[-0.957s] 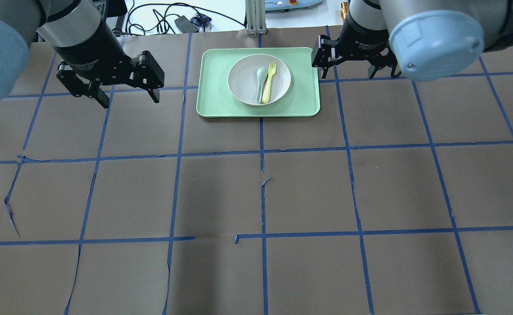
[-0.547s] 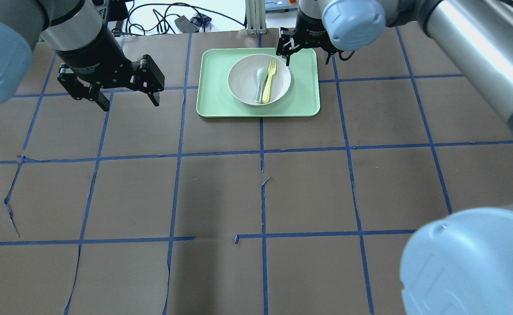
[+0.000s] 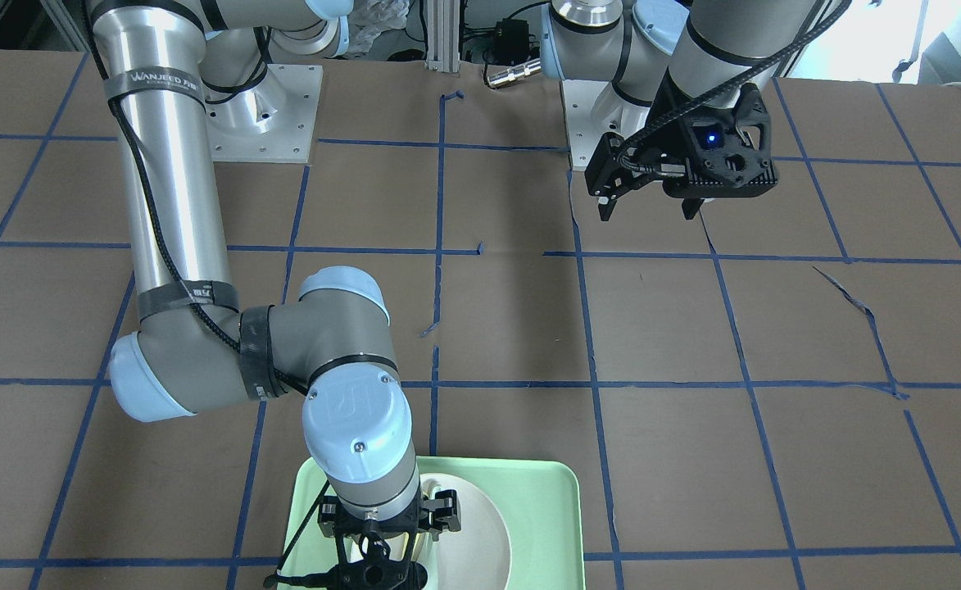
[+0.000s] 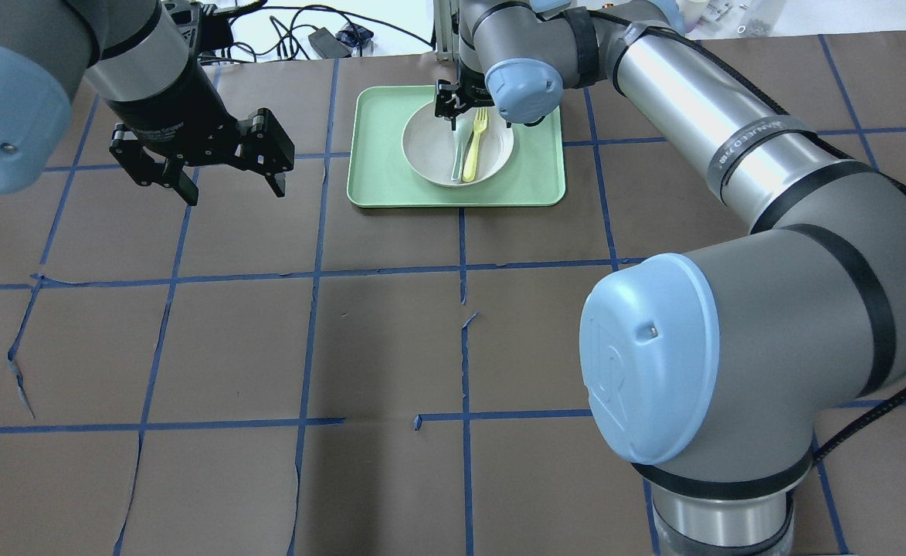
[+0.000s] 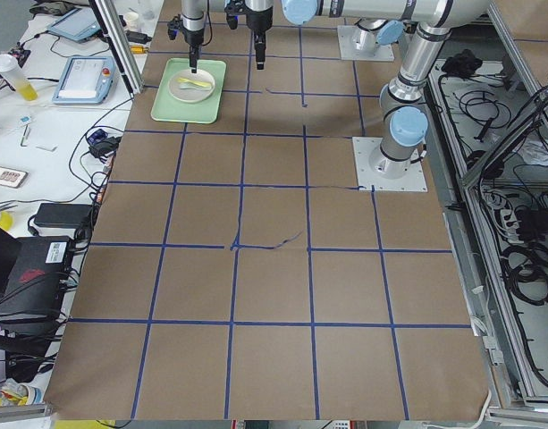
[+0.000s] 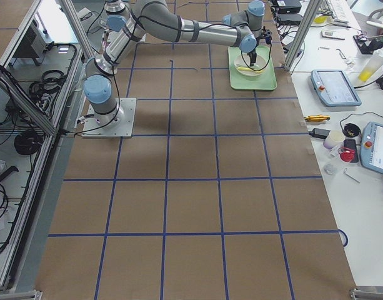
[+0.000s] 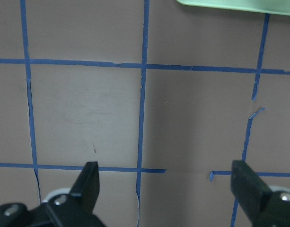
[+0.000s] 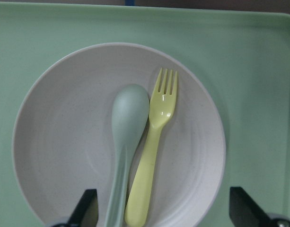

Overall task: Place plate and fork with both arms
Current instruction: 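Move the right gripper over the yellow fork on the plate, then lower the right gripper and close it on the yellow fork handle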

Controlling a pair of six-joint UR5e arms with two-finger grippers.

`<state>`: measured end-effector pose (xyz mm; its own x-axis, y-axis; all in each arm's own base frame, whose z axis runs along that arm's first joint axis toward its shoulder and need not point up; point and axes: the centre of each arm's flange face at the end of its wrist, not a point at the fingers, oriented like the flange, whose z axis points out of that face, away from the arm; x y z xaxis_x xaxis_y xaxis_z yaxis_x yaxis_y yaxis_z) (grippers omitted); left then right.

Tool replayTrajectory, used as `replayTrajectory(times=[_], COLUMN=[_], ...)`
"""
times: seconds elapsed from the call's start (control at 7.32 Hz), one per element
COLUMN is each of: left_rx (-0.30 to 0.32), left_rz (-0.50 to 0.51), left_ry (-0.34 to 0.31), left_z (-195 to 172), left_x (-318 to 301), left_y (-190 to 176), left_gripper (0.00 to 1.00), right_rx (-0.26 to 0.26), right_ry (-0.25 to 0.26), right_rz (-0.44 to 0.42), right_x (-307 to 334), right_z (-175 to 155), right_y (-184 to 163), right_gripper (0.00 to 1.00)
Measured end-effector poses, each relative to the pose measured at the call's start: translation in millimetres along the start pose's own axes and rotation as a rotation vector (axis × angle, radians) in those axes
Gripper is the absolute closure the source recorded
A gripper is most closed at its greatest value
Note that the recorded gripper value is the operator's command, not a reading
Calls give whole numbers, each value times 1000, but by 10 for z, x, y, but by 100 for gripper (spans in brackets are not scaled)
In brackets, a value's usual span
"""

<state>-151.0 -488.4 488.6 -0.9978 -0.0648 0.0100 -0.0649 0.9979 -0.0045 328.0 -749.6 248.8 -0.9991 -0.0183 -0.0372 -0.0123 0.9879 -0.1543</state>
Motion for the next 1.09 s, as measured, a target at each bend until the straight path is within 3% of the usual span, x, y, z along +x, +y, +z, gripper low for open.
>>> replayTrajectory(times=[0.27,0.55,0.68,1.09], left_rx=[-4,-4,-8,-15], left_rz=[0,-2,-4,-8], left_ry=[-1,0,0,-1], left_z=[21,24,45,94], left_x=[-2,-2,-2,-2], left_y=[-2,6,7,3], left_gripper=[0,0,0,0], right_rx=[-2,8,8,-1], right_ry=[-9,-20,-19,-17], right_rz=[83,201,223,243], right_x=[-27,-40,-36,-9], right_z=[181,313,340,399], right_y=[-43,-58,-53,-36], right_gripper=[30,41,46,47])
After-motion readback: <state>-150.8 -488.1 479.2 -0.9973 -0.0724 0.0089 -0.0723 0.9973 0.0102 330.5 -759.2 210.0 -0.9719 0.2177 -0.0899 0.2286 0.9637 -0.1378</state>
